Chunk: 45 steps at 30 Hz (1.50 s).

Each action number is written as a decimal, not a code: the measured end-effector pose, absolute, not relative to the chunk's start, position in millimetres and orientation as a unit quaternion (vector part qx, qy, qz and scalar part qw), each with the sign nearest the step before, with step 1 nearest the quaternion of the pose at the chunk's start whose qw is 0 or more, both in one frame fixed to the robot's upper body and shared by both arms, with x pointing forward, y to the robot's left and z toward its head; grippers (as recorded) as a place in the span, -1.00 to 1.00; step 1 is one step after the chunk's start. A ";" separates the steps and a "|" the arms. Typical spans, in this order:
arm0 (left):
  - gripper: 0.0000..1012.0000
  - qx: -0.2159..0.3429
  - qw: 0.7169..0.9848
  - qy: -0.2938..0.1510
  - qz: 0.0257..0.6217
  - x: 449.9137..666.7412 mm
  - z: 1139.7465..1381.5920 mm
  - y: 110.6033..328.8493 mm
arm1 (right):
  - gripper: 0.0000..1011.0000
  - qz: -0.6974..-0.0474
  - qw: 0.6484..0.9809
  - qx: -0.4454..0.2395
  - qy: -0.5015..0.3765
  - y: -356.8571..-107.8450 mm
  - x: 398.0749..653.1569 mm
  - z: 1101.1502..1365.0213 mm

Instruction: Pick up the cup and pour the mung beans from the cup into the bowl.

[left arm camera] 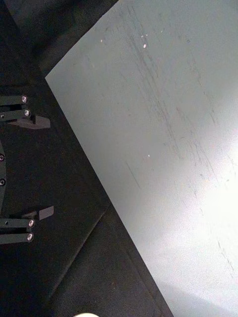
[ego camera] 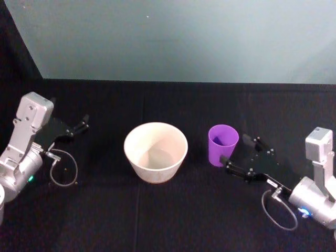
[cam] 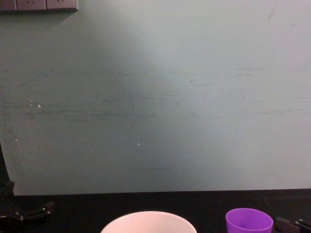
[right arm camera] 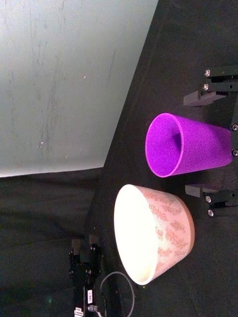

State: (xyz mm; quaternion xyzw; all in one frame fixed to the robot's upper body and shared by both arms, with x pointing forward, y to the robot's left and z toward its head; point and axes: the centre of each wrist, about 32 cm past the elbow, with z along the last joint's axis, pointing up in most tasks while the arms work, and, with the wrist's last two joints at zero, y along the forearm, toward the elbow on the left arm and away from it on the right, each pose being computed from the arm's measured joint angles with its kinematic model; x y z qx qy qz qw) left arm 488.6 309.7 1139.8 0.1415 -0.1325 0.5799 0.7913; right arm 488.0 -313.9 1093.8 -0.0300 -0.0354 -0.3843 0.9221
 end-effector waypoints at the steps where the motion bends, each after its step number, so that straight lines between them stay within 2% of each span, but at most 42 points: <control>1: 1.00 0.141 0.791 -0.132 0.580 488.6 1139.8 309.6 | 0.98 -0.383 0.923 -0.030 -0.036 -310.8 490.0 1094.5; 14: 1.00 0.141 0.791 -0.132 0.580 488.6 1139.8 309.7 | 0.98 -0.386 0.922 -0.025 -0.028 -291.5 504.1 1097.9; 30: 1.00 0.141 0.791 -0.132 0.580 488.6 1139.8 309.7 | 0.98 -0.389 0.921 -0.025 -0.027 -290.8 505.2 1097.9; 33: 1.00 0.141 0.791 -0.132 0.580 488.6 1139.8 309.7 | 0.91 -0.388 0.921 -0.025 -0.027 -290.9 505.1 1097.9; 37: 1.00 0.141 0.791 -0.132 0.580 488.6 1139.8 309.7 | 0.73 -0.388 0.921 -0.025 -0.027 -290.9 504.9 1097.9; 38: 1.00 0.141 0.791 -0.132 0.580 488.6 1139.8 309.7 | 0.63 -0.388 0.921 -0.025 -0.027 -290.9 504.8 1097.8; 45: 1.00 0.141 0.791 -0.132 0.580 488.6 1139.8 309.7 | 0.53 -0.388 0.921 -0.025 -0.027 -291.1 504.7 1097.8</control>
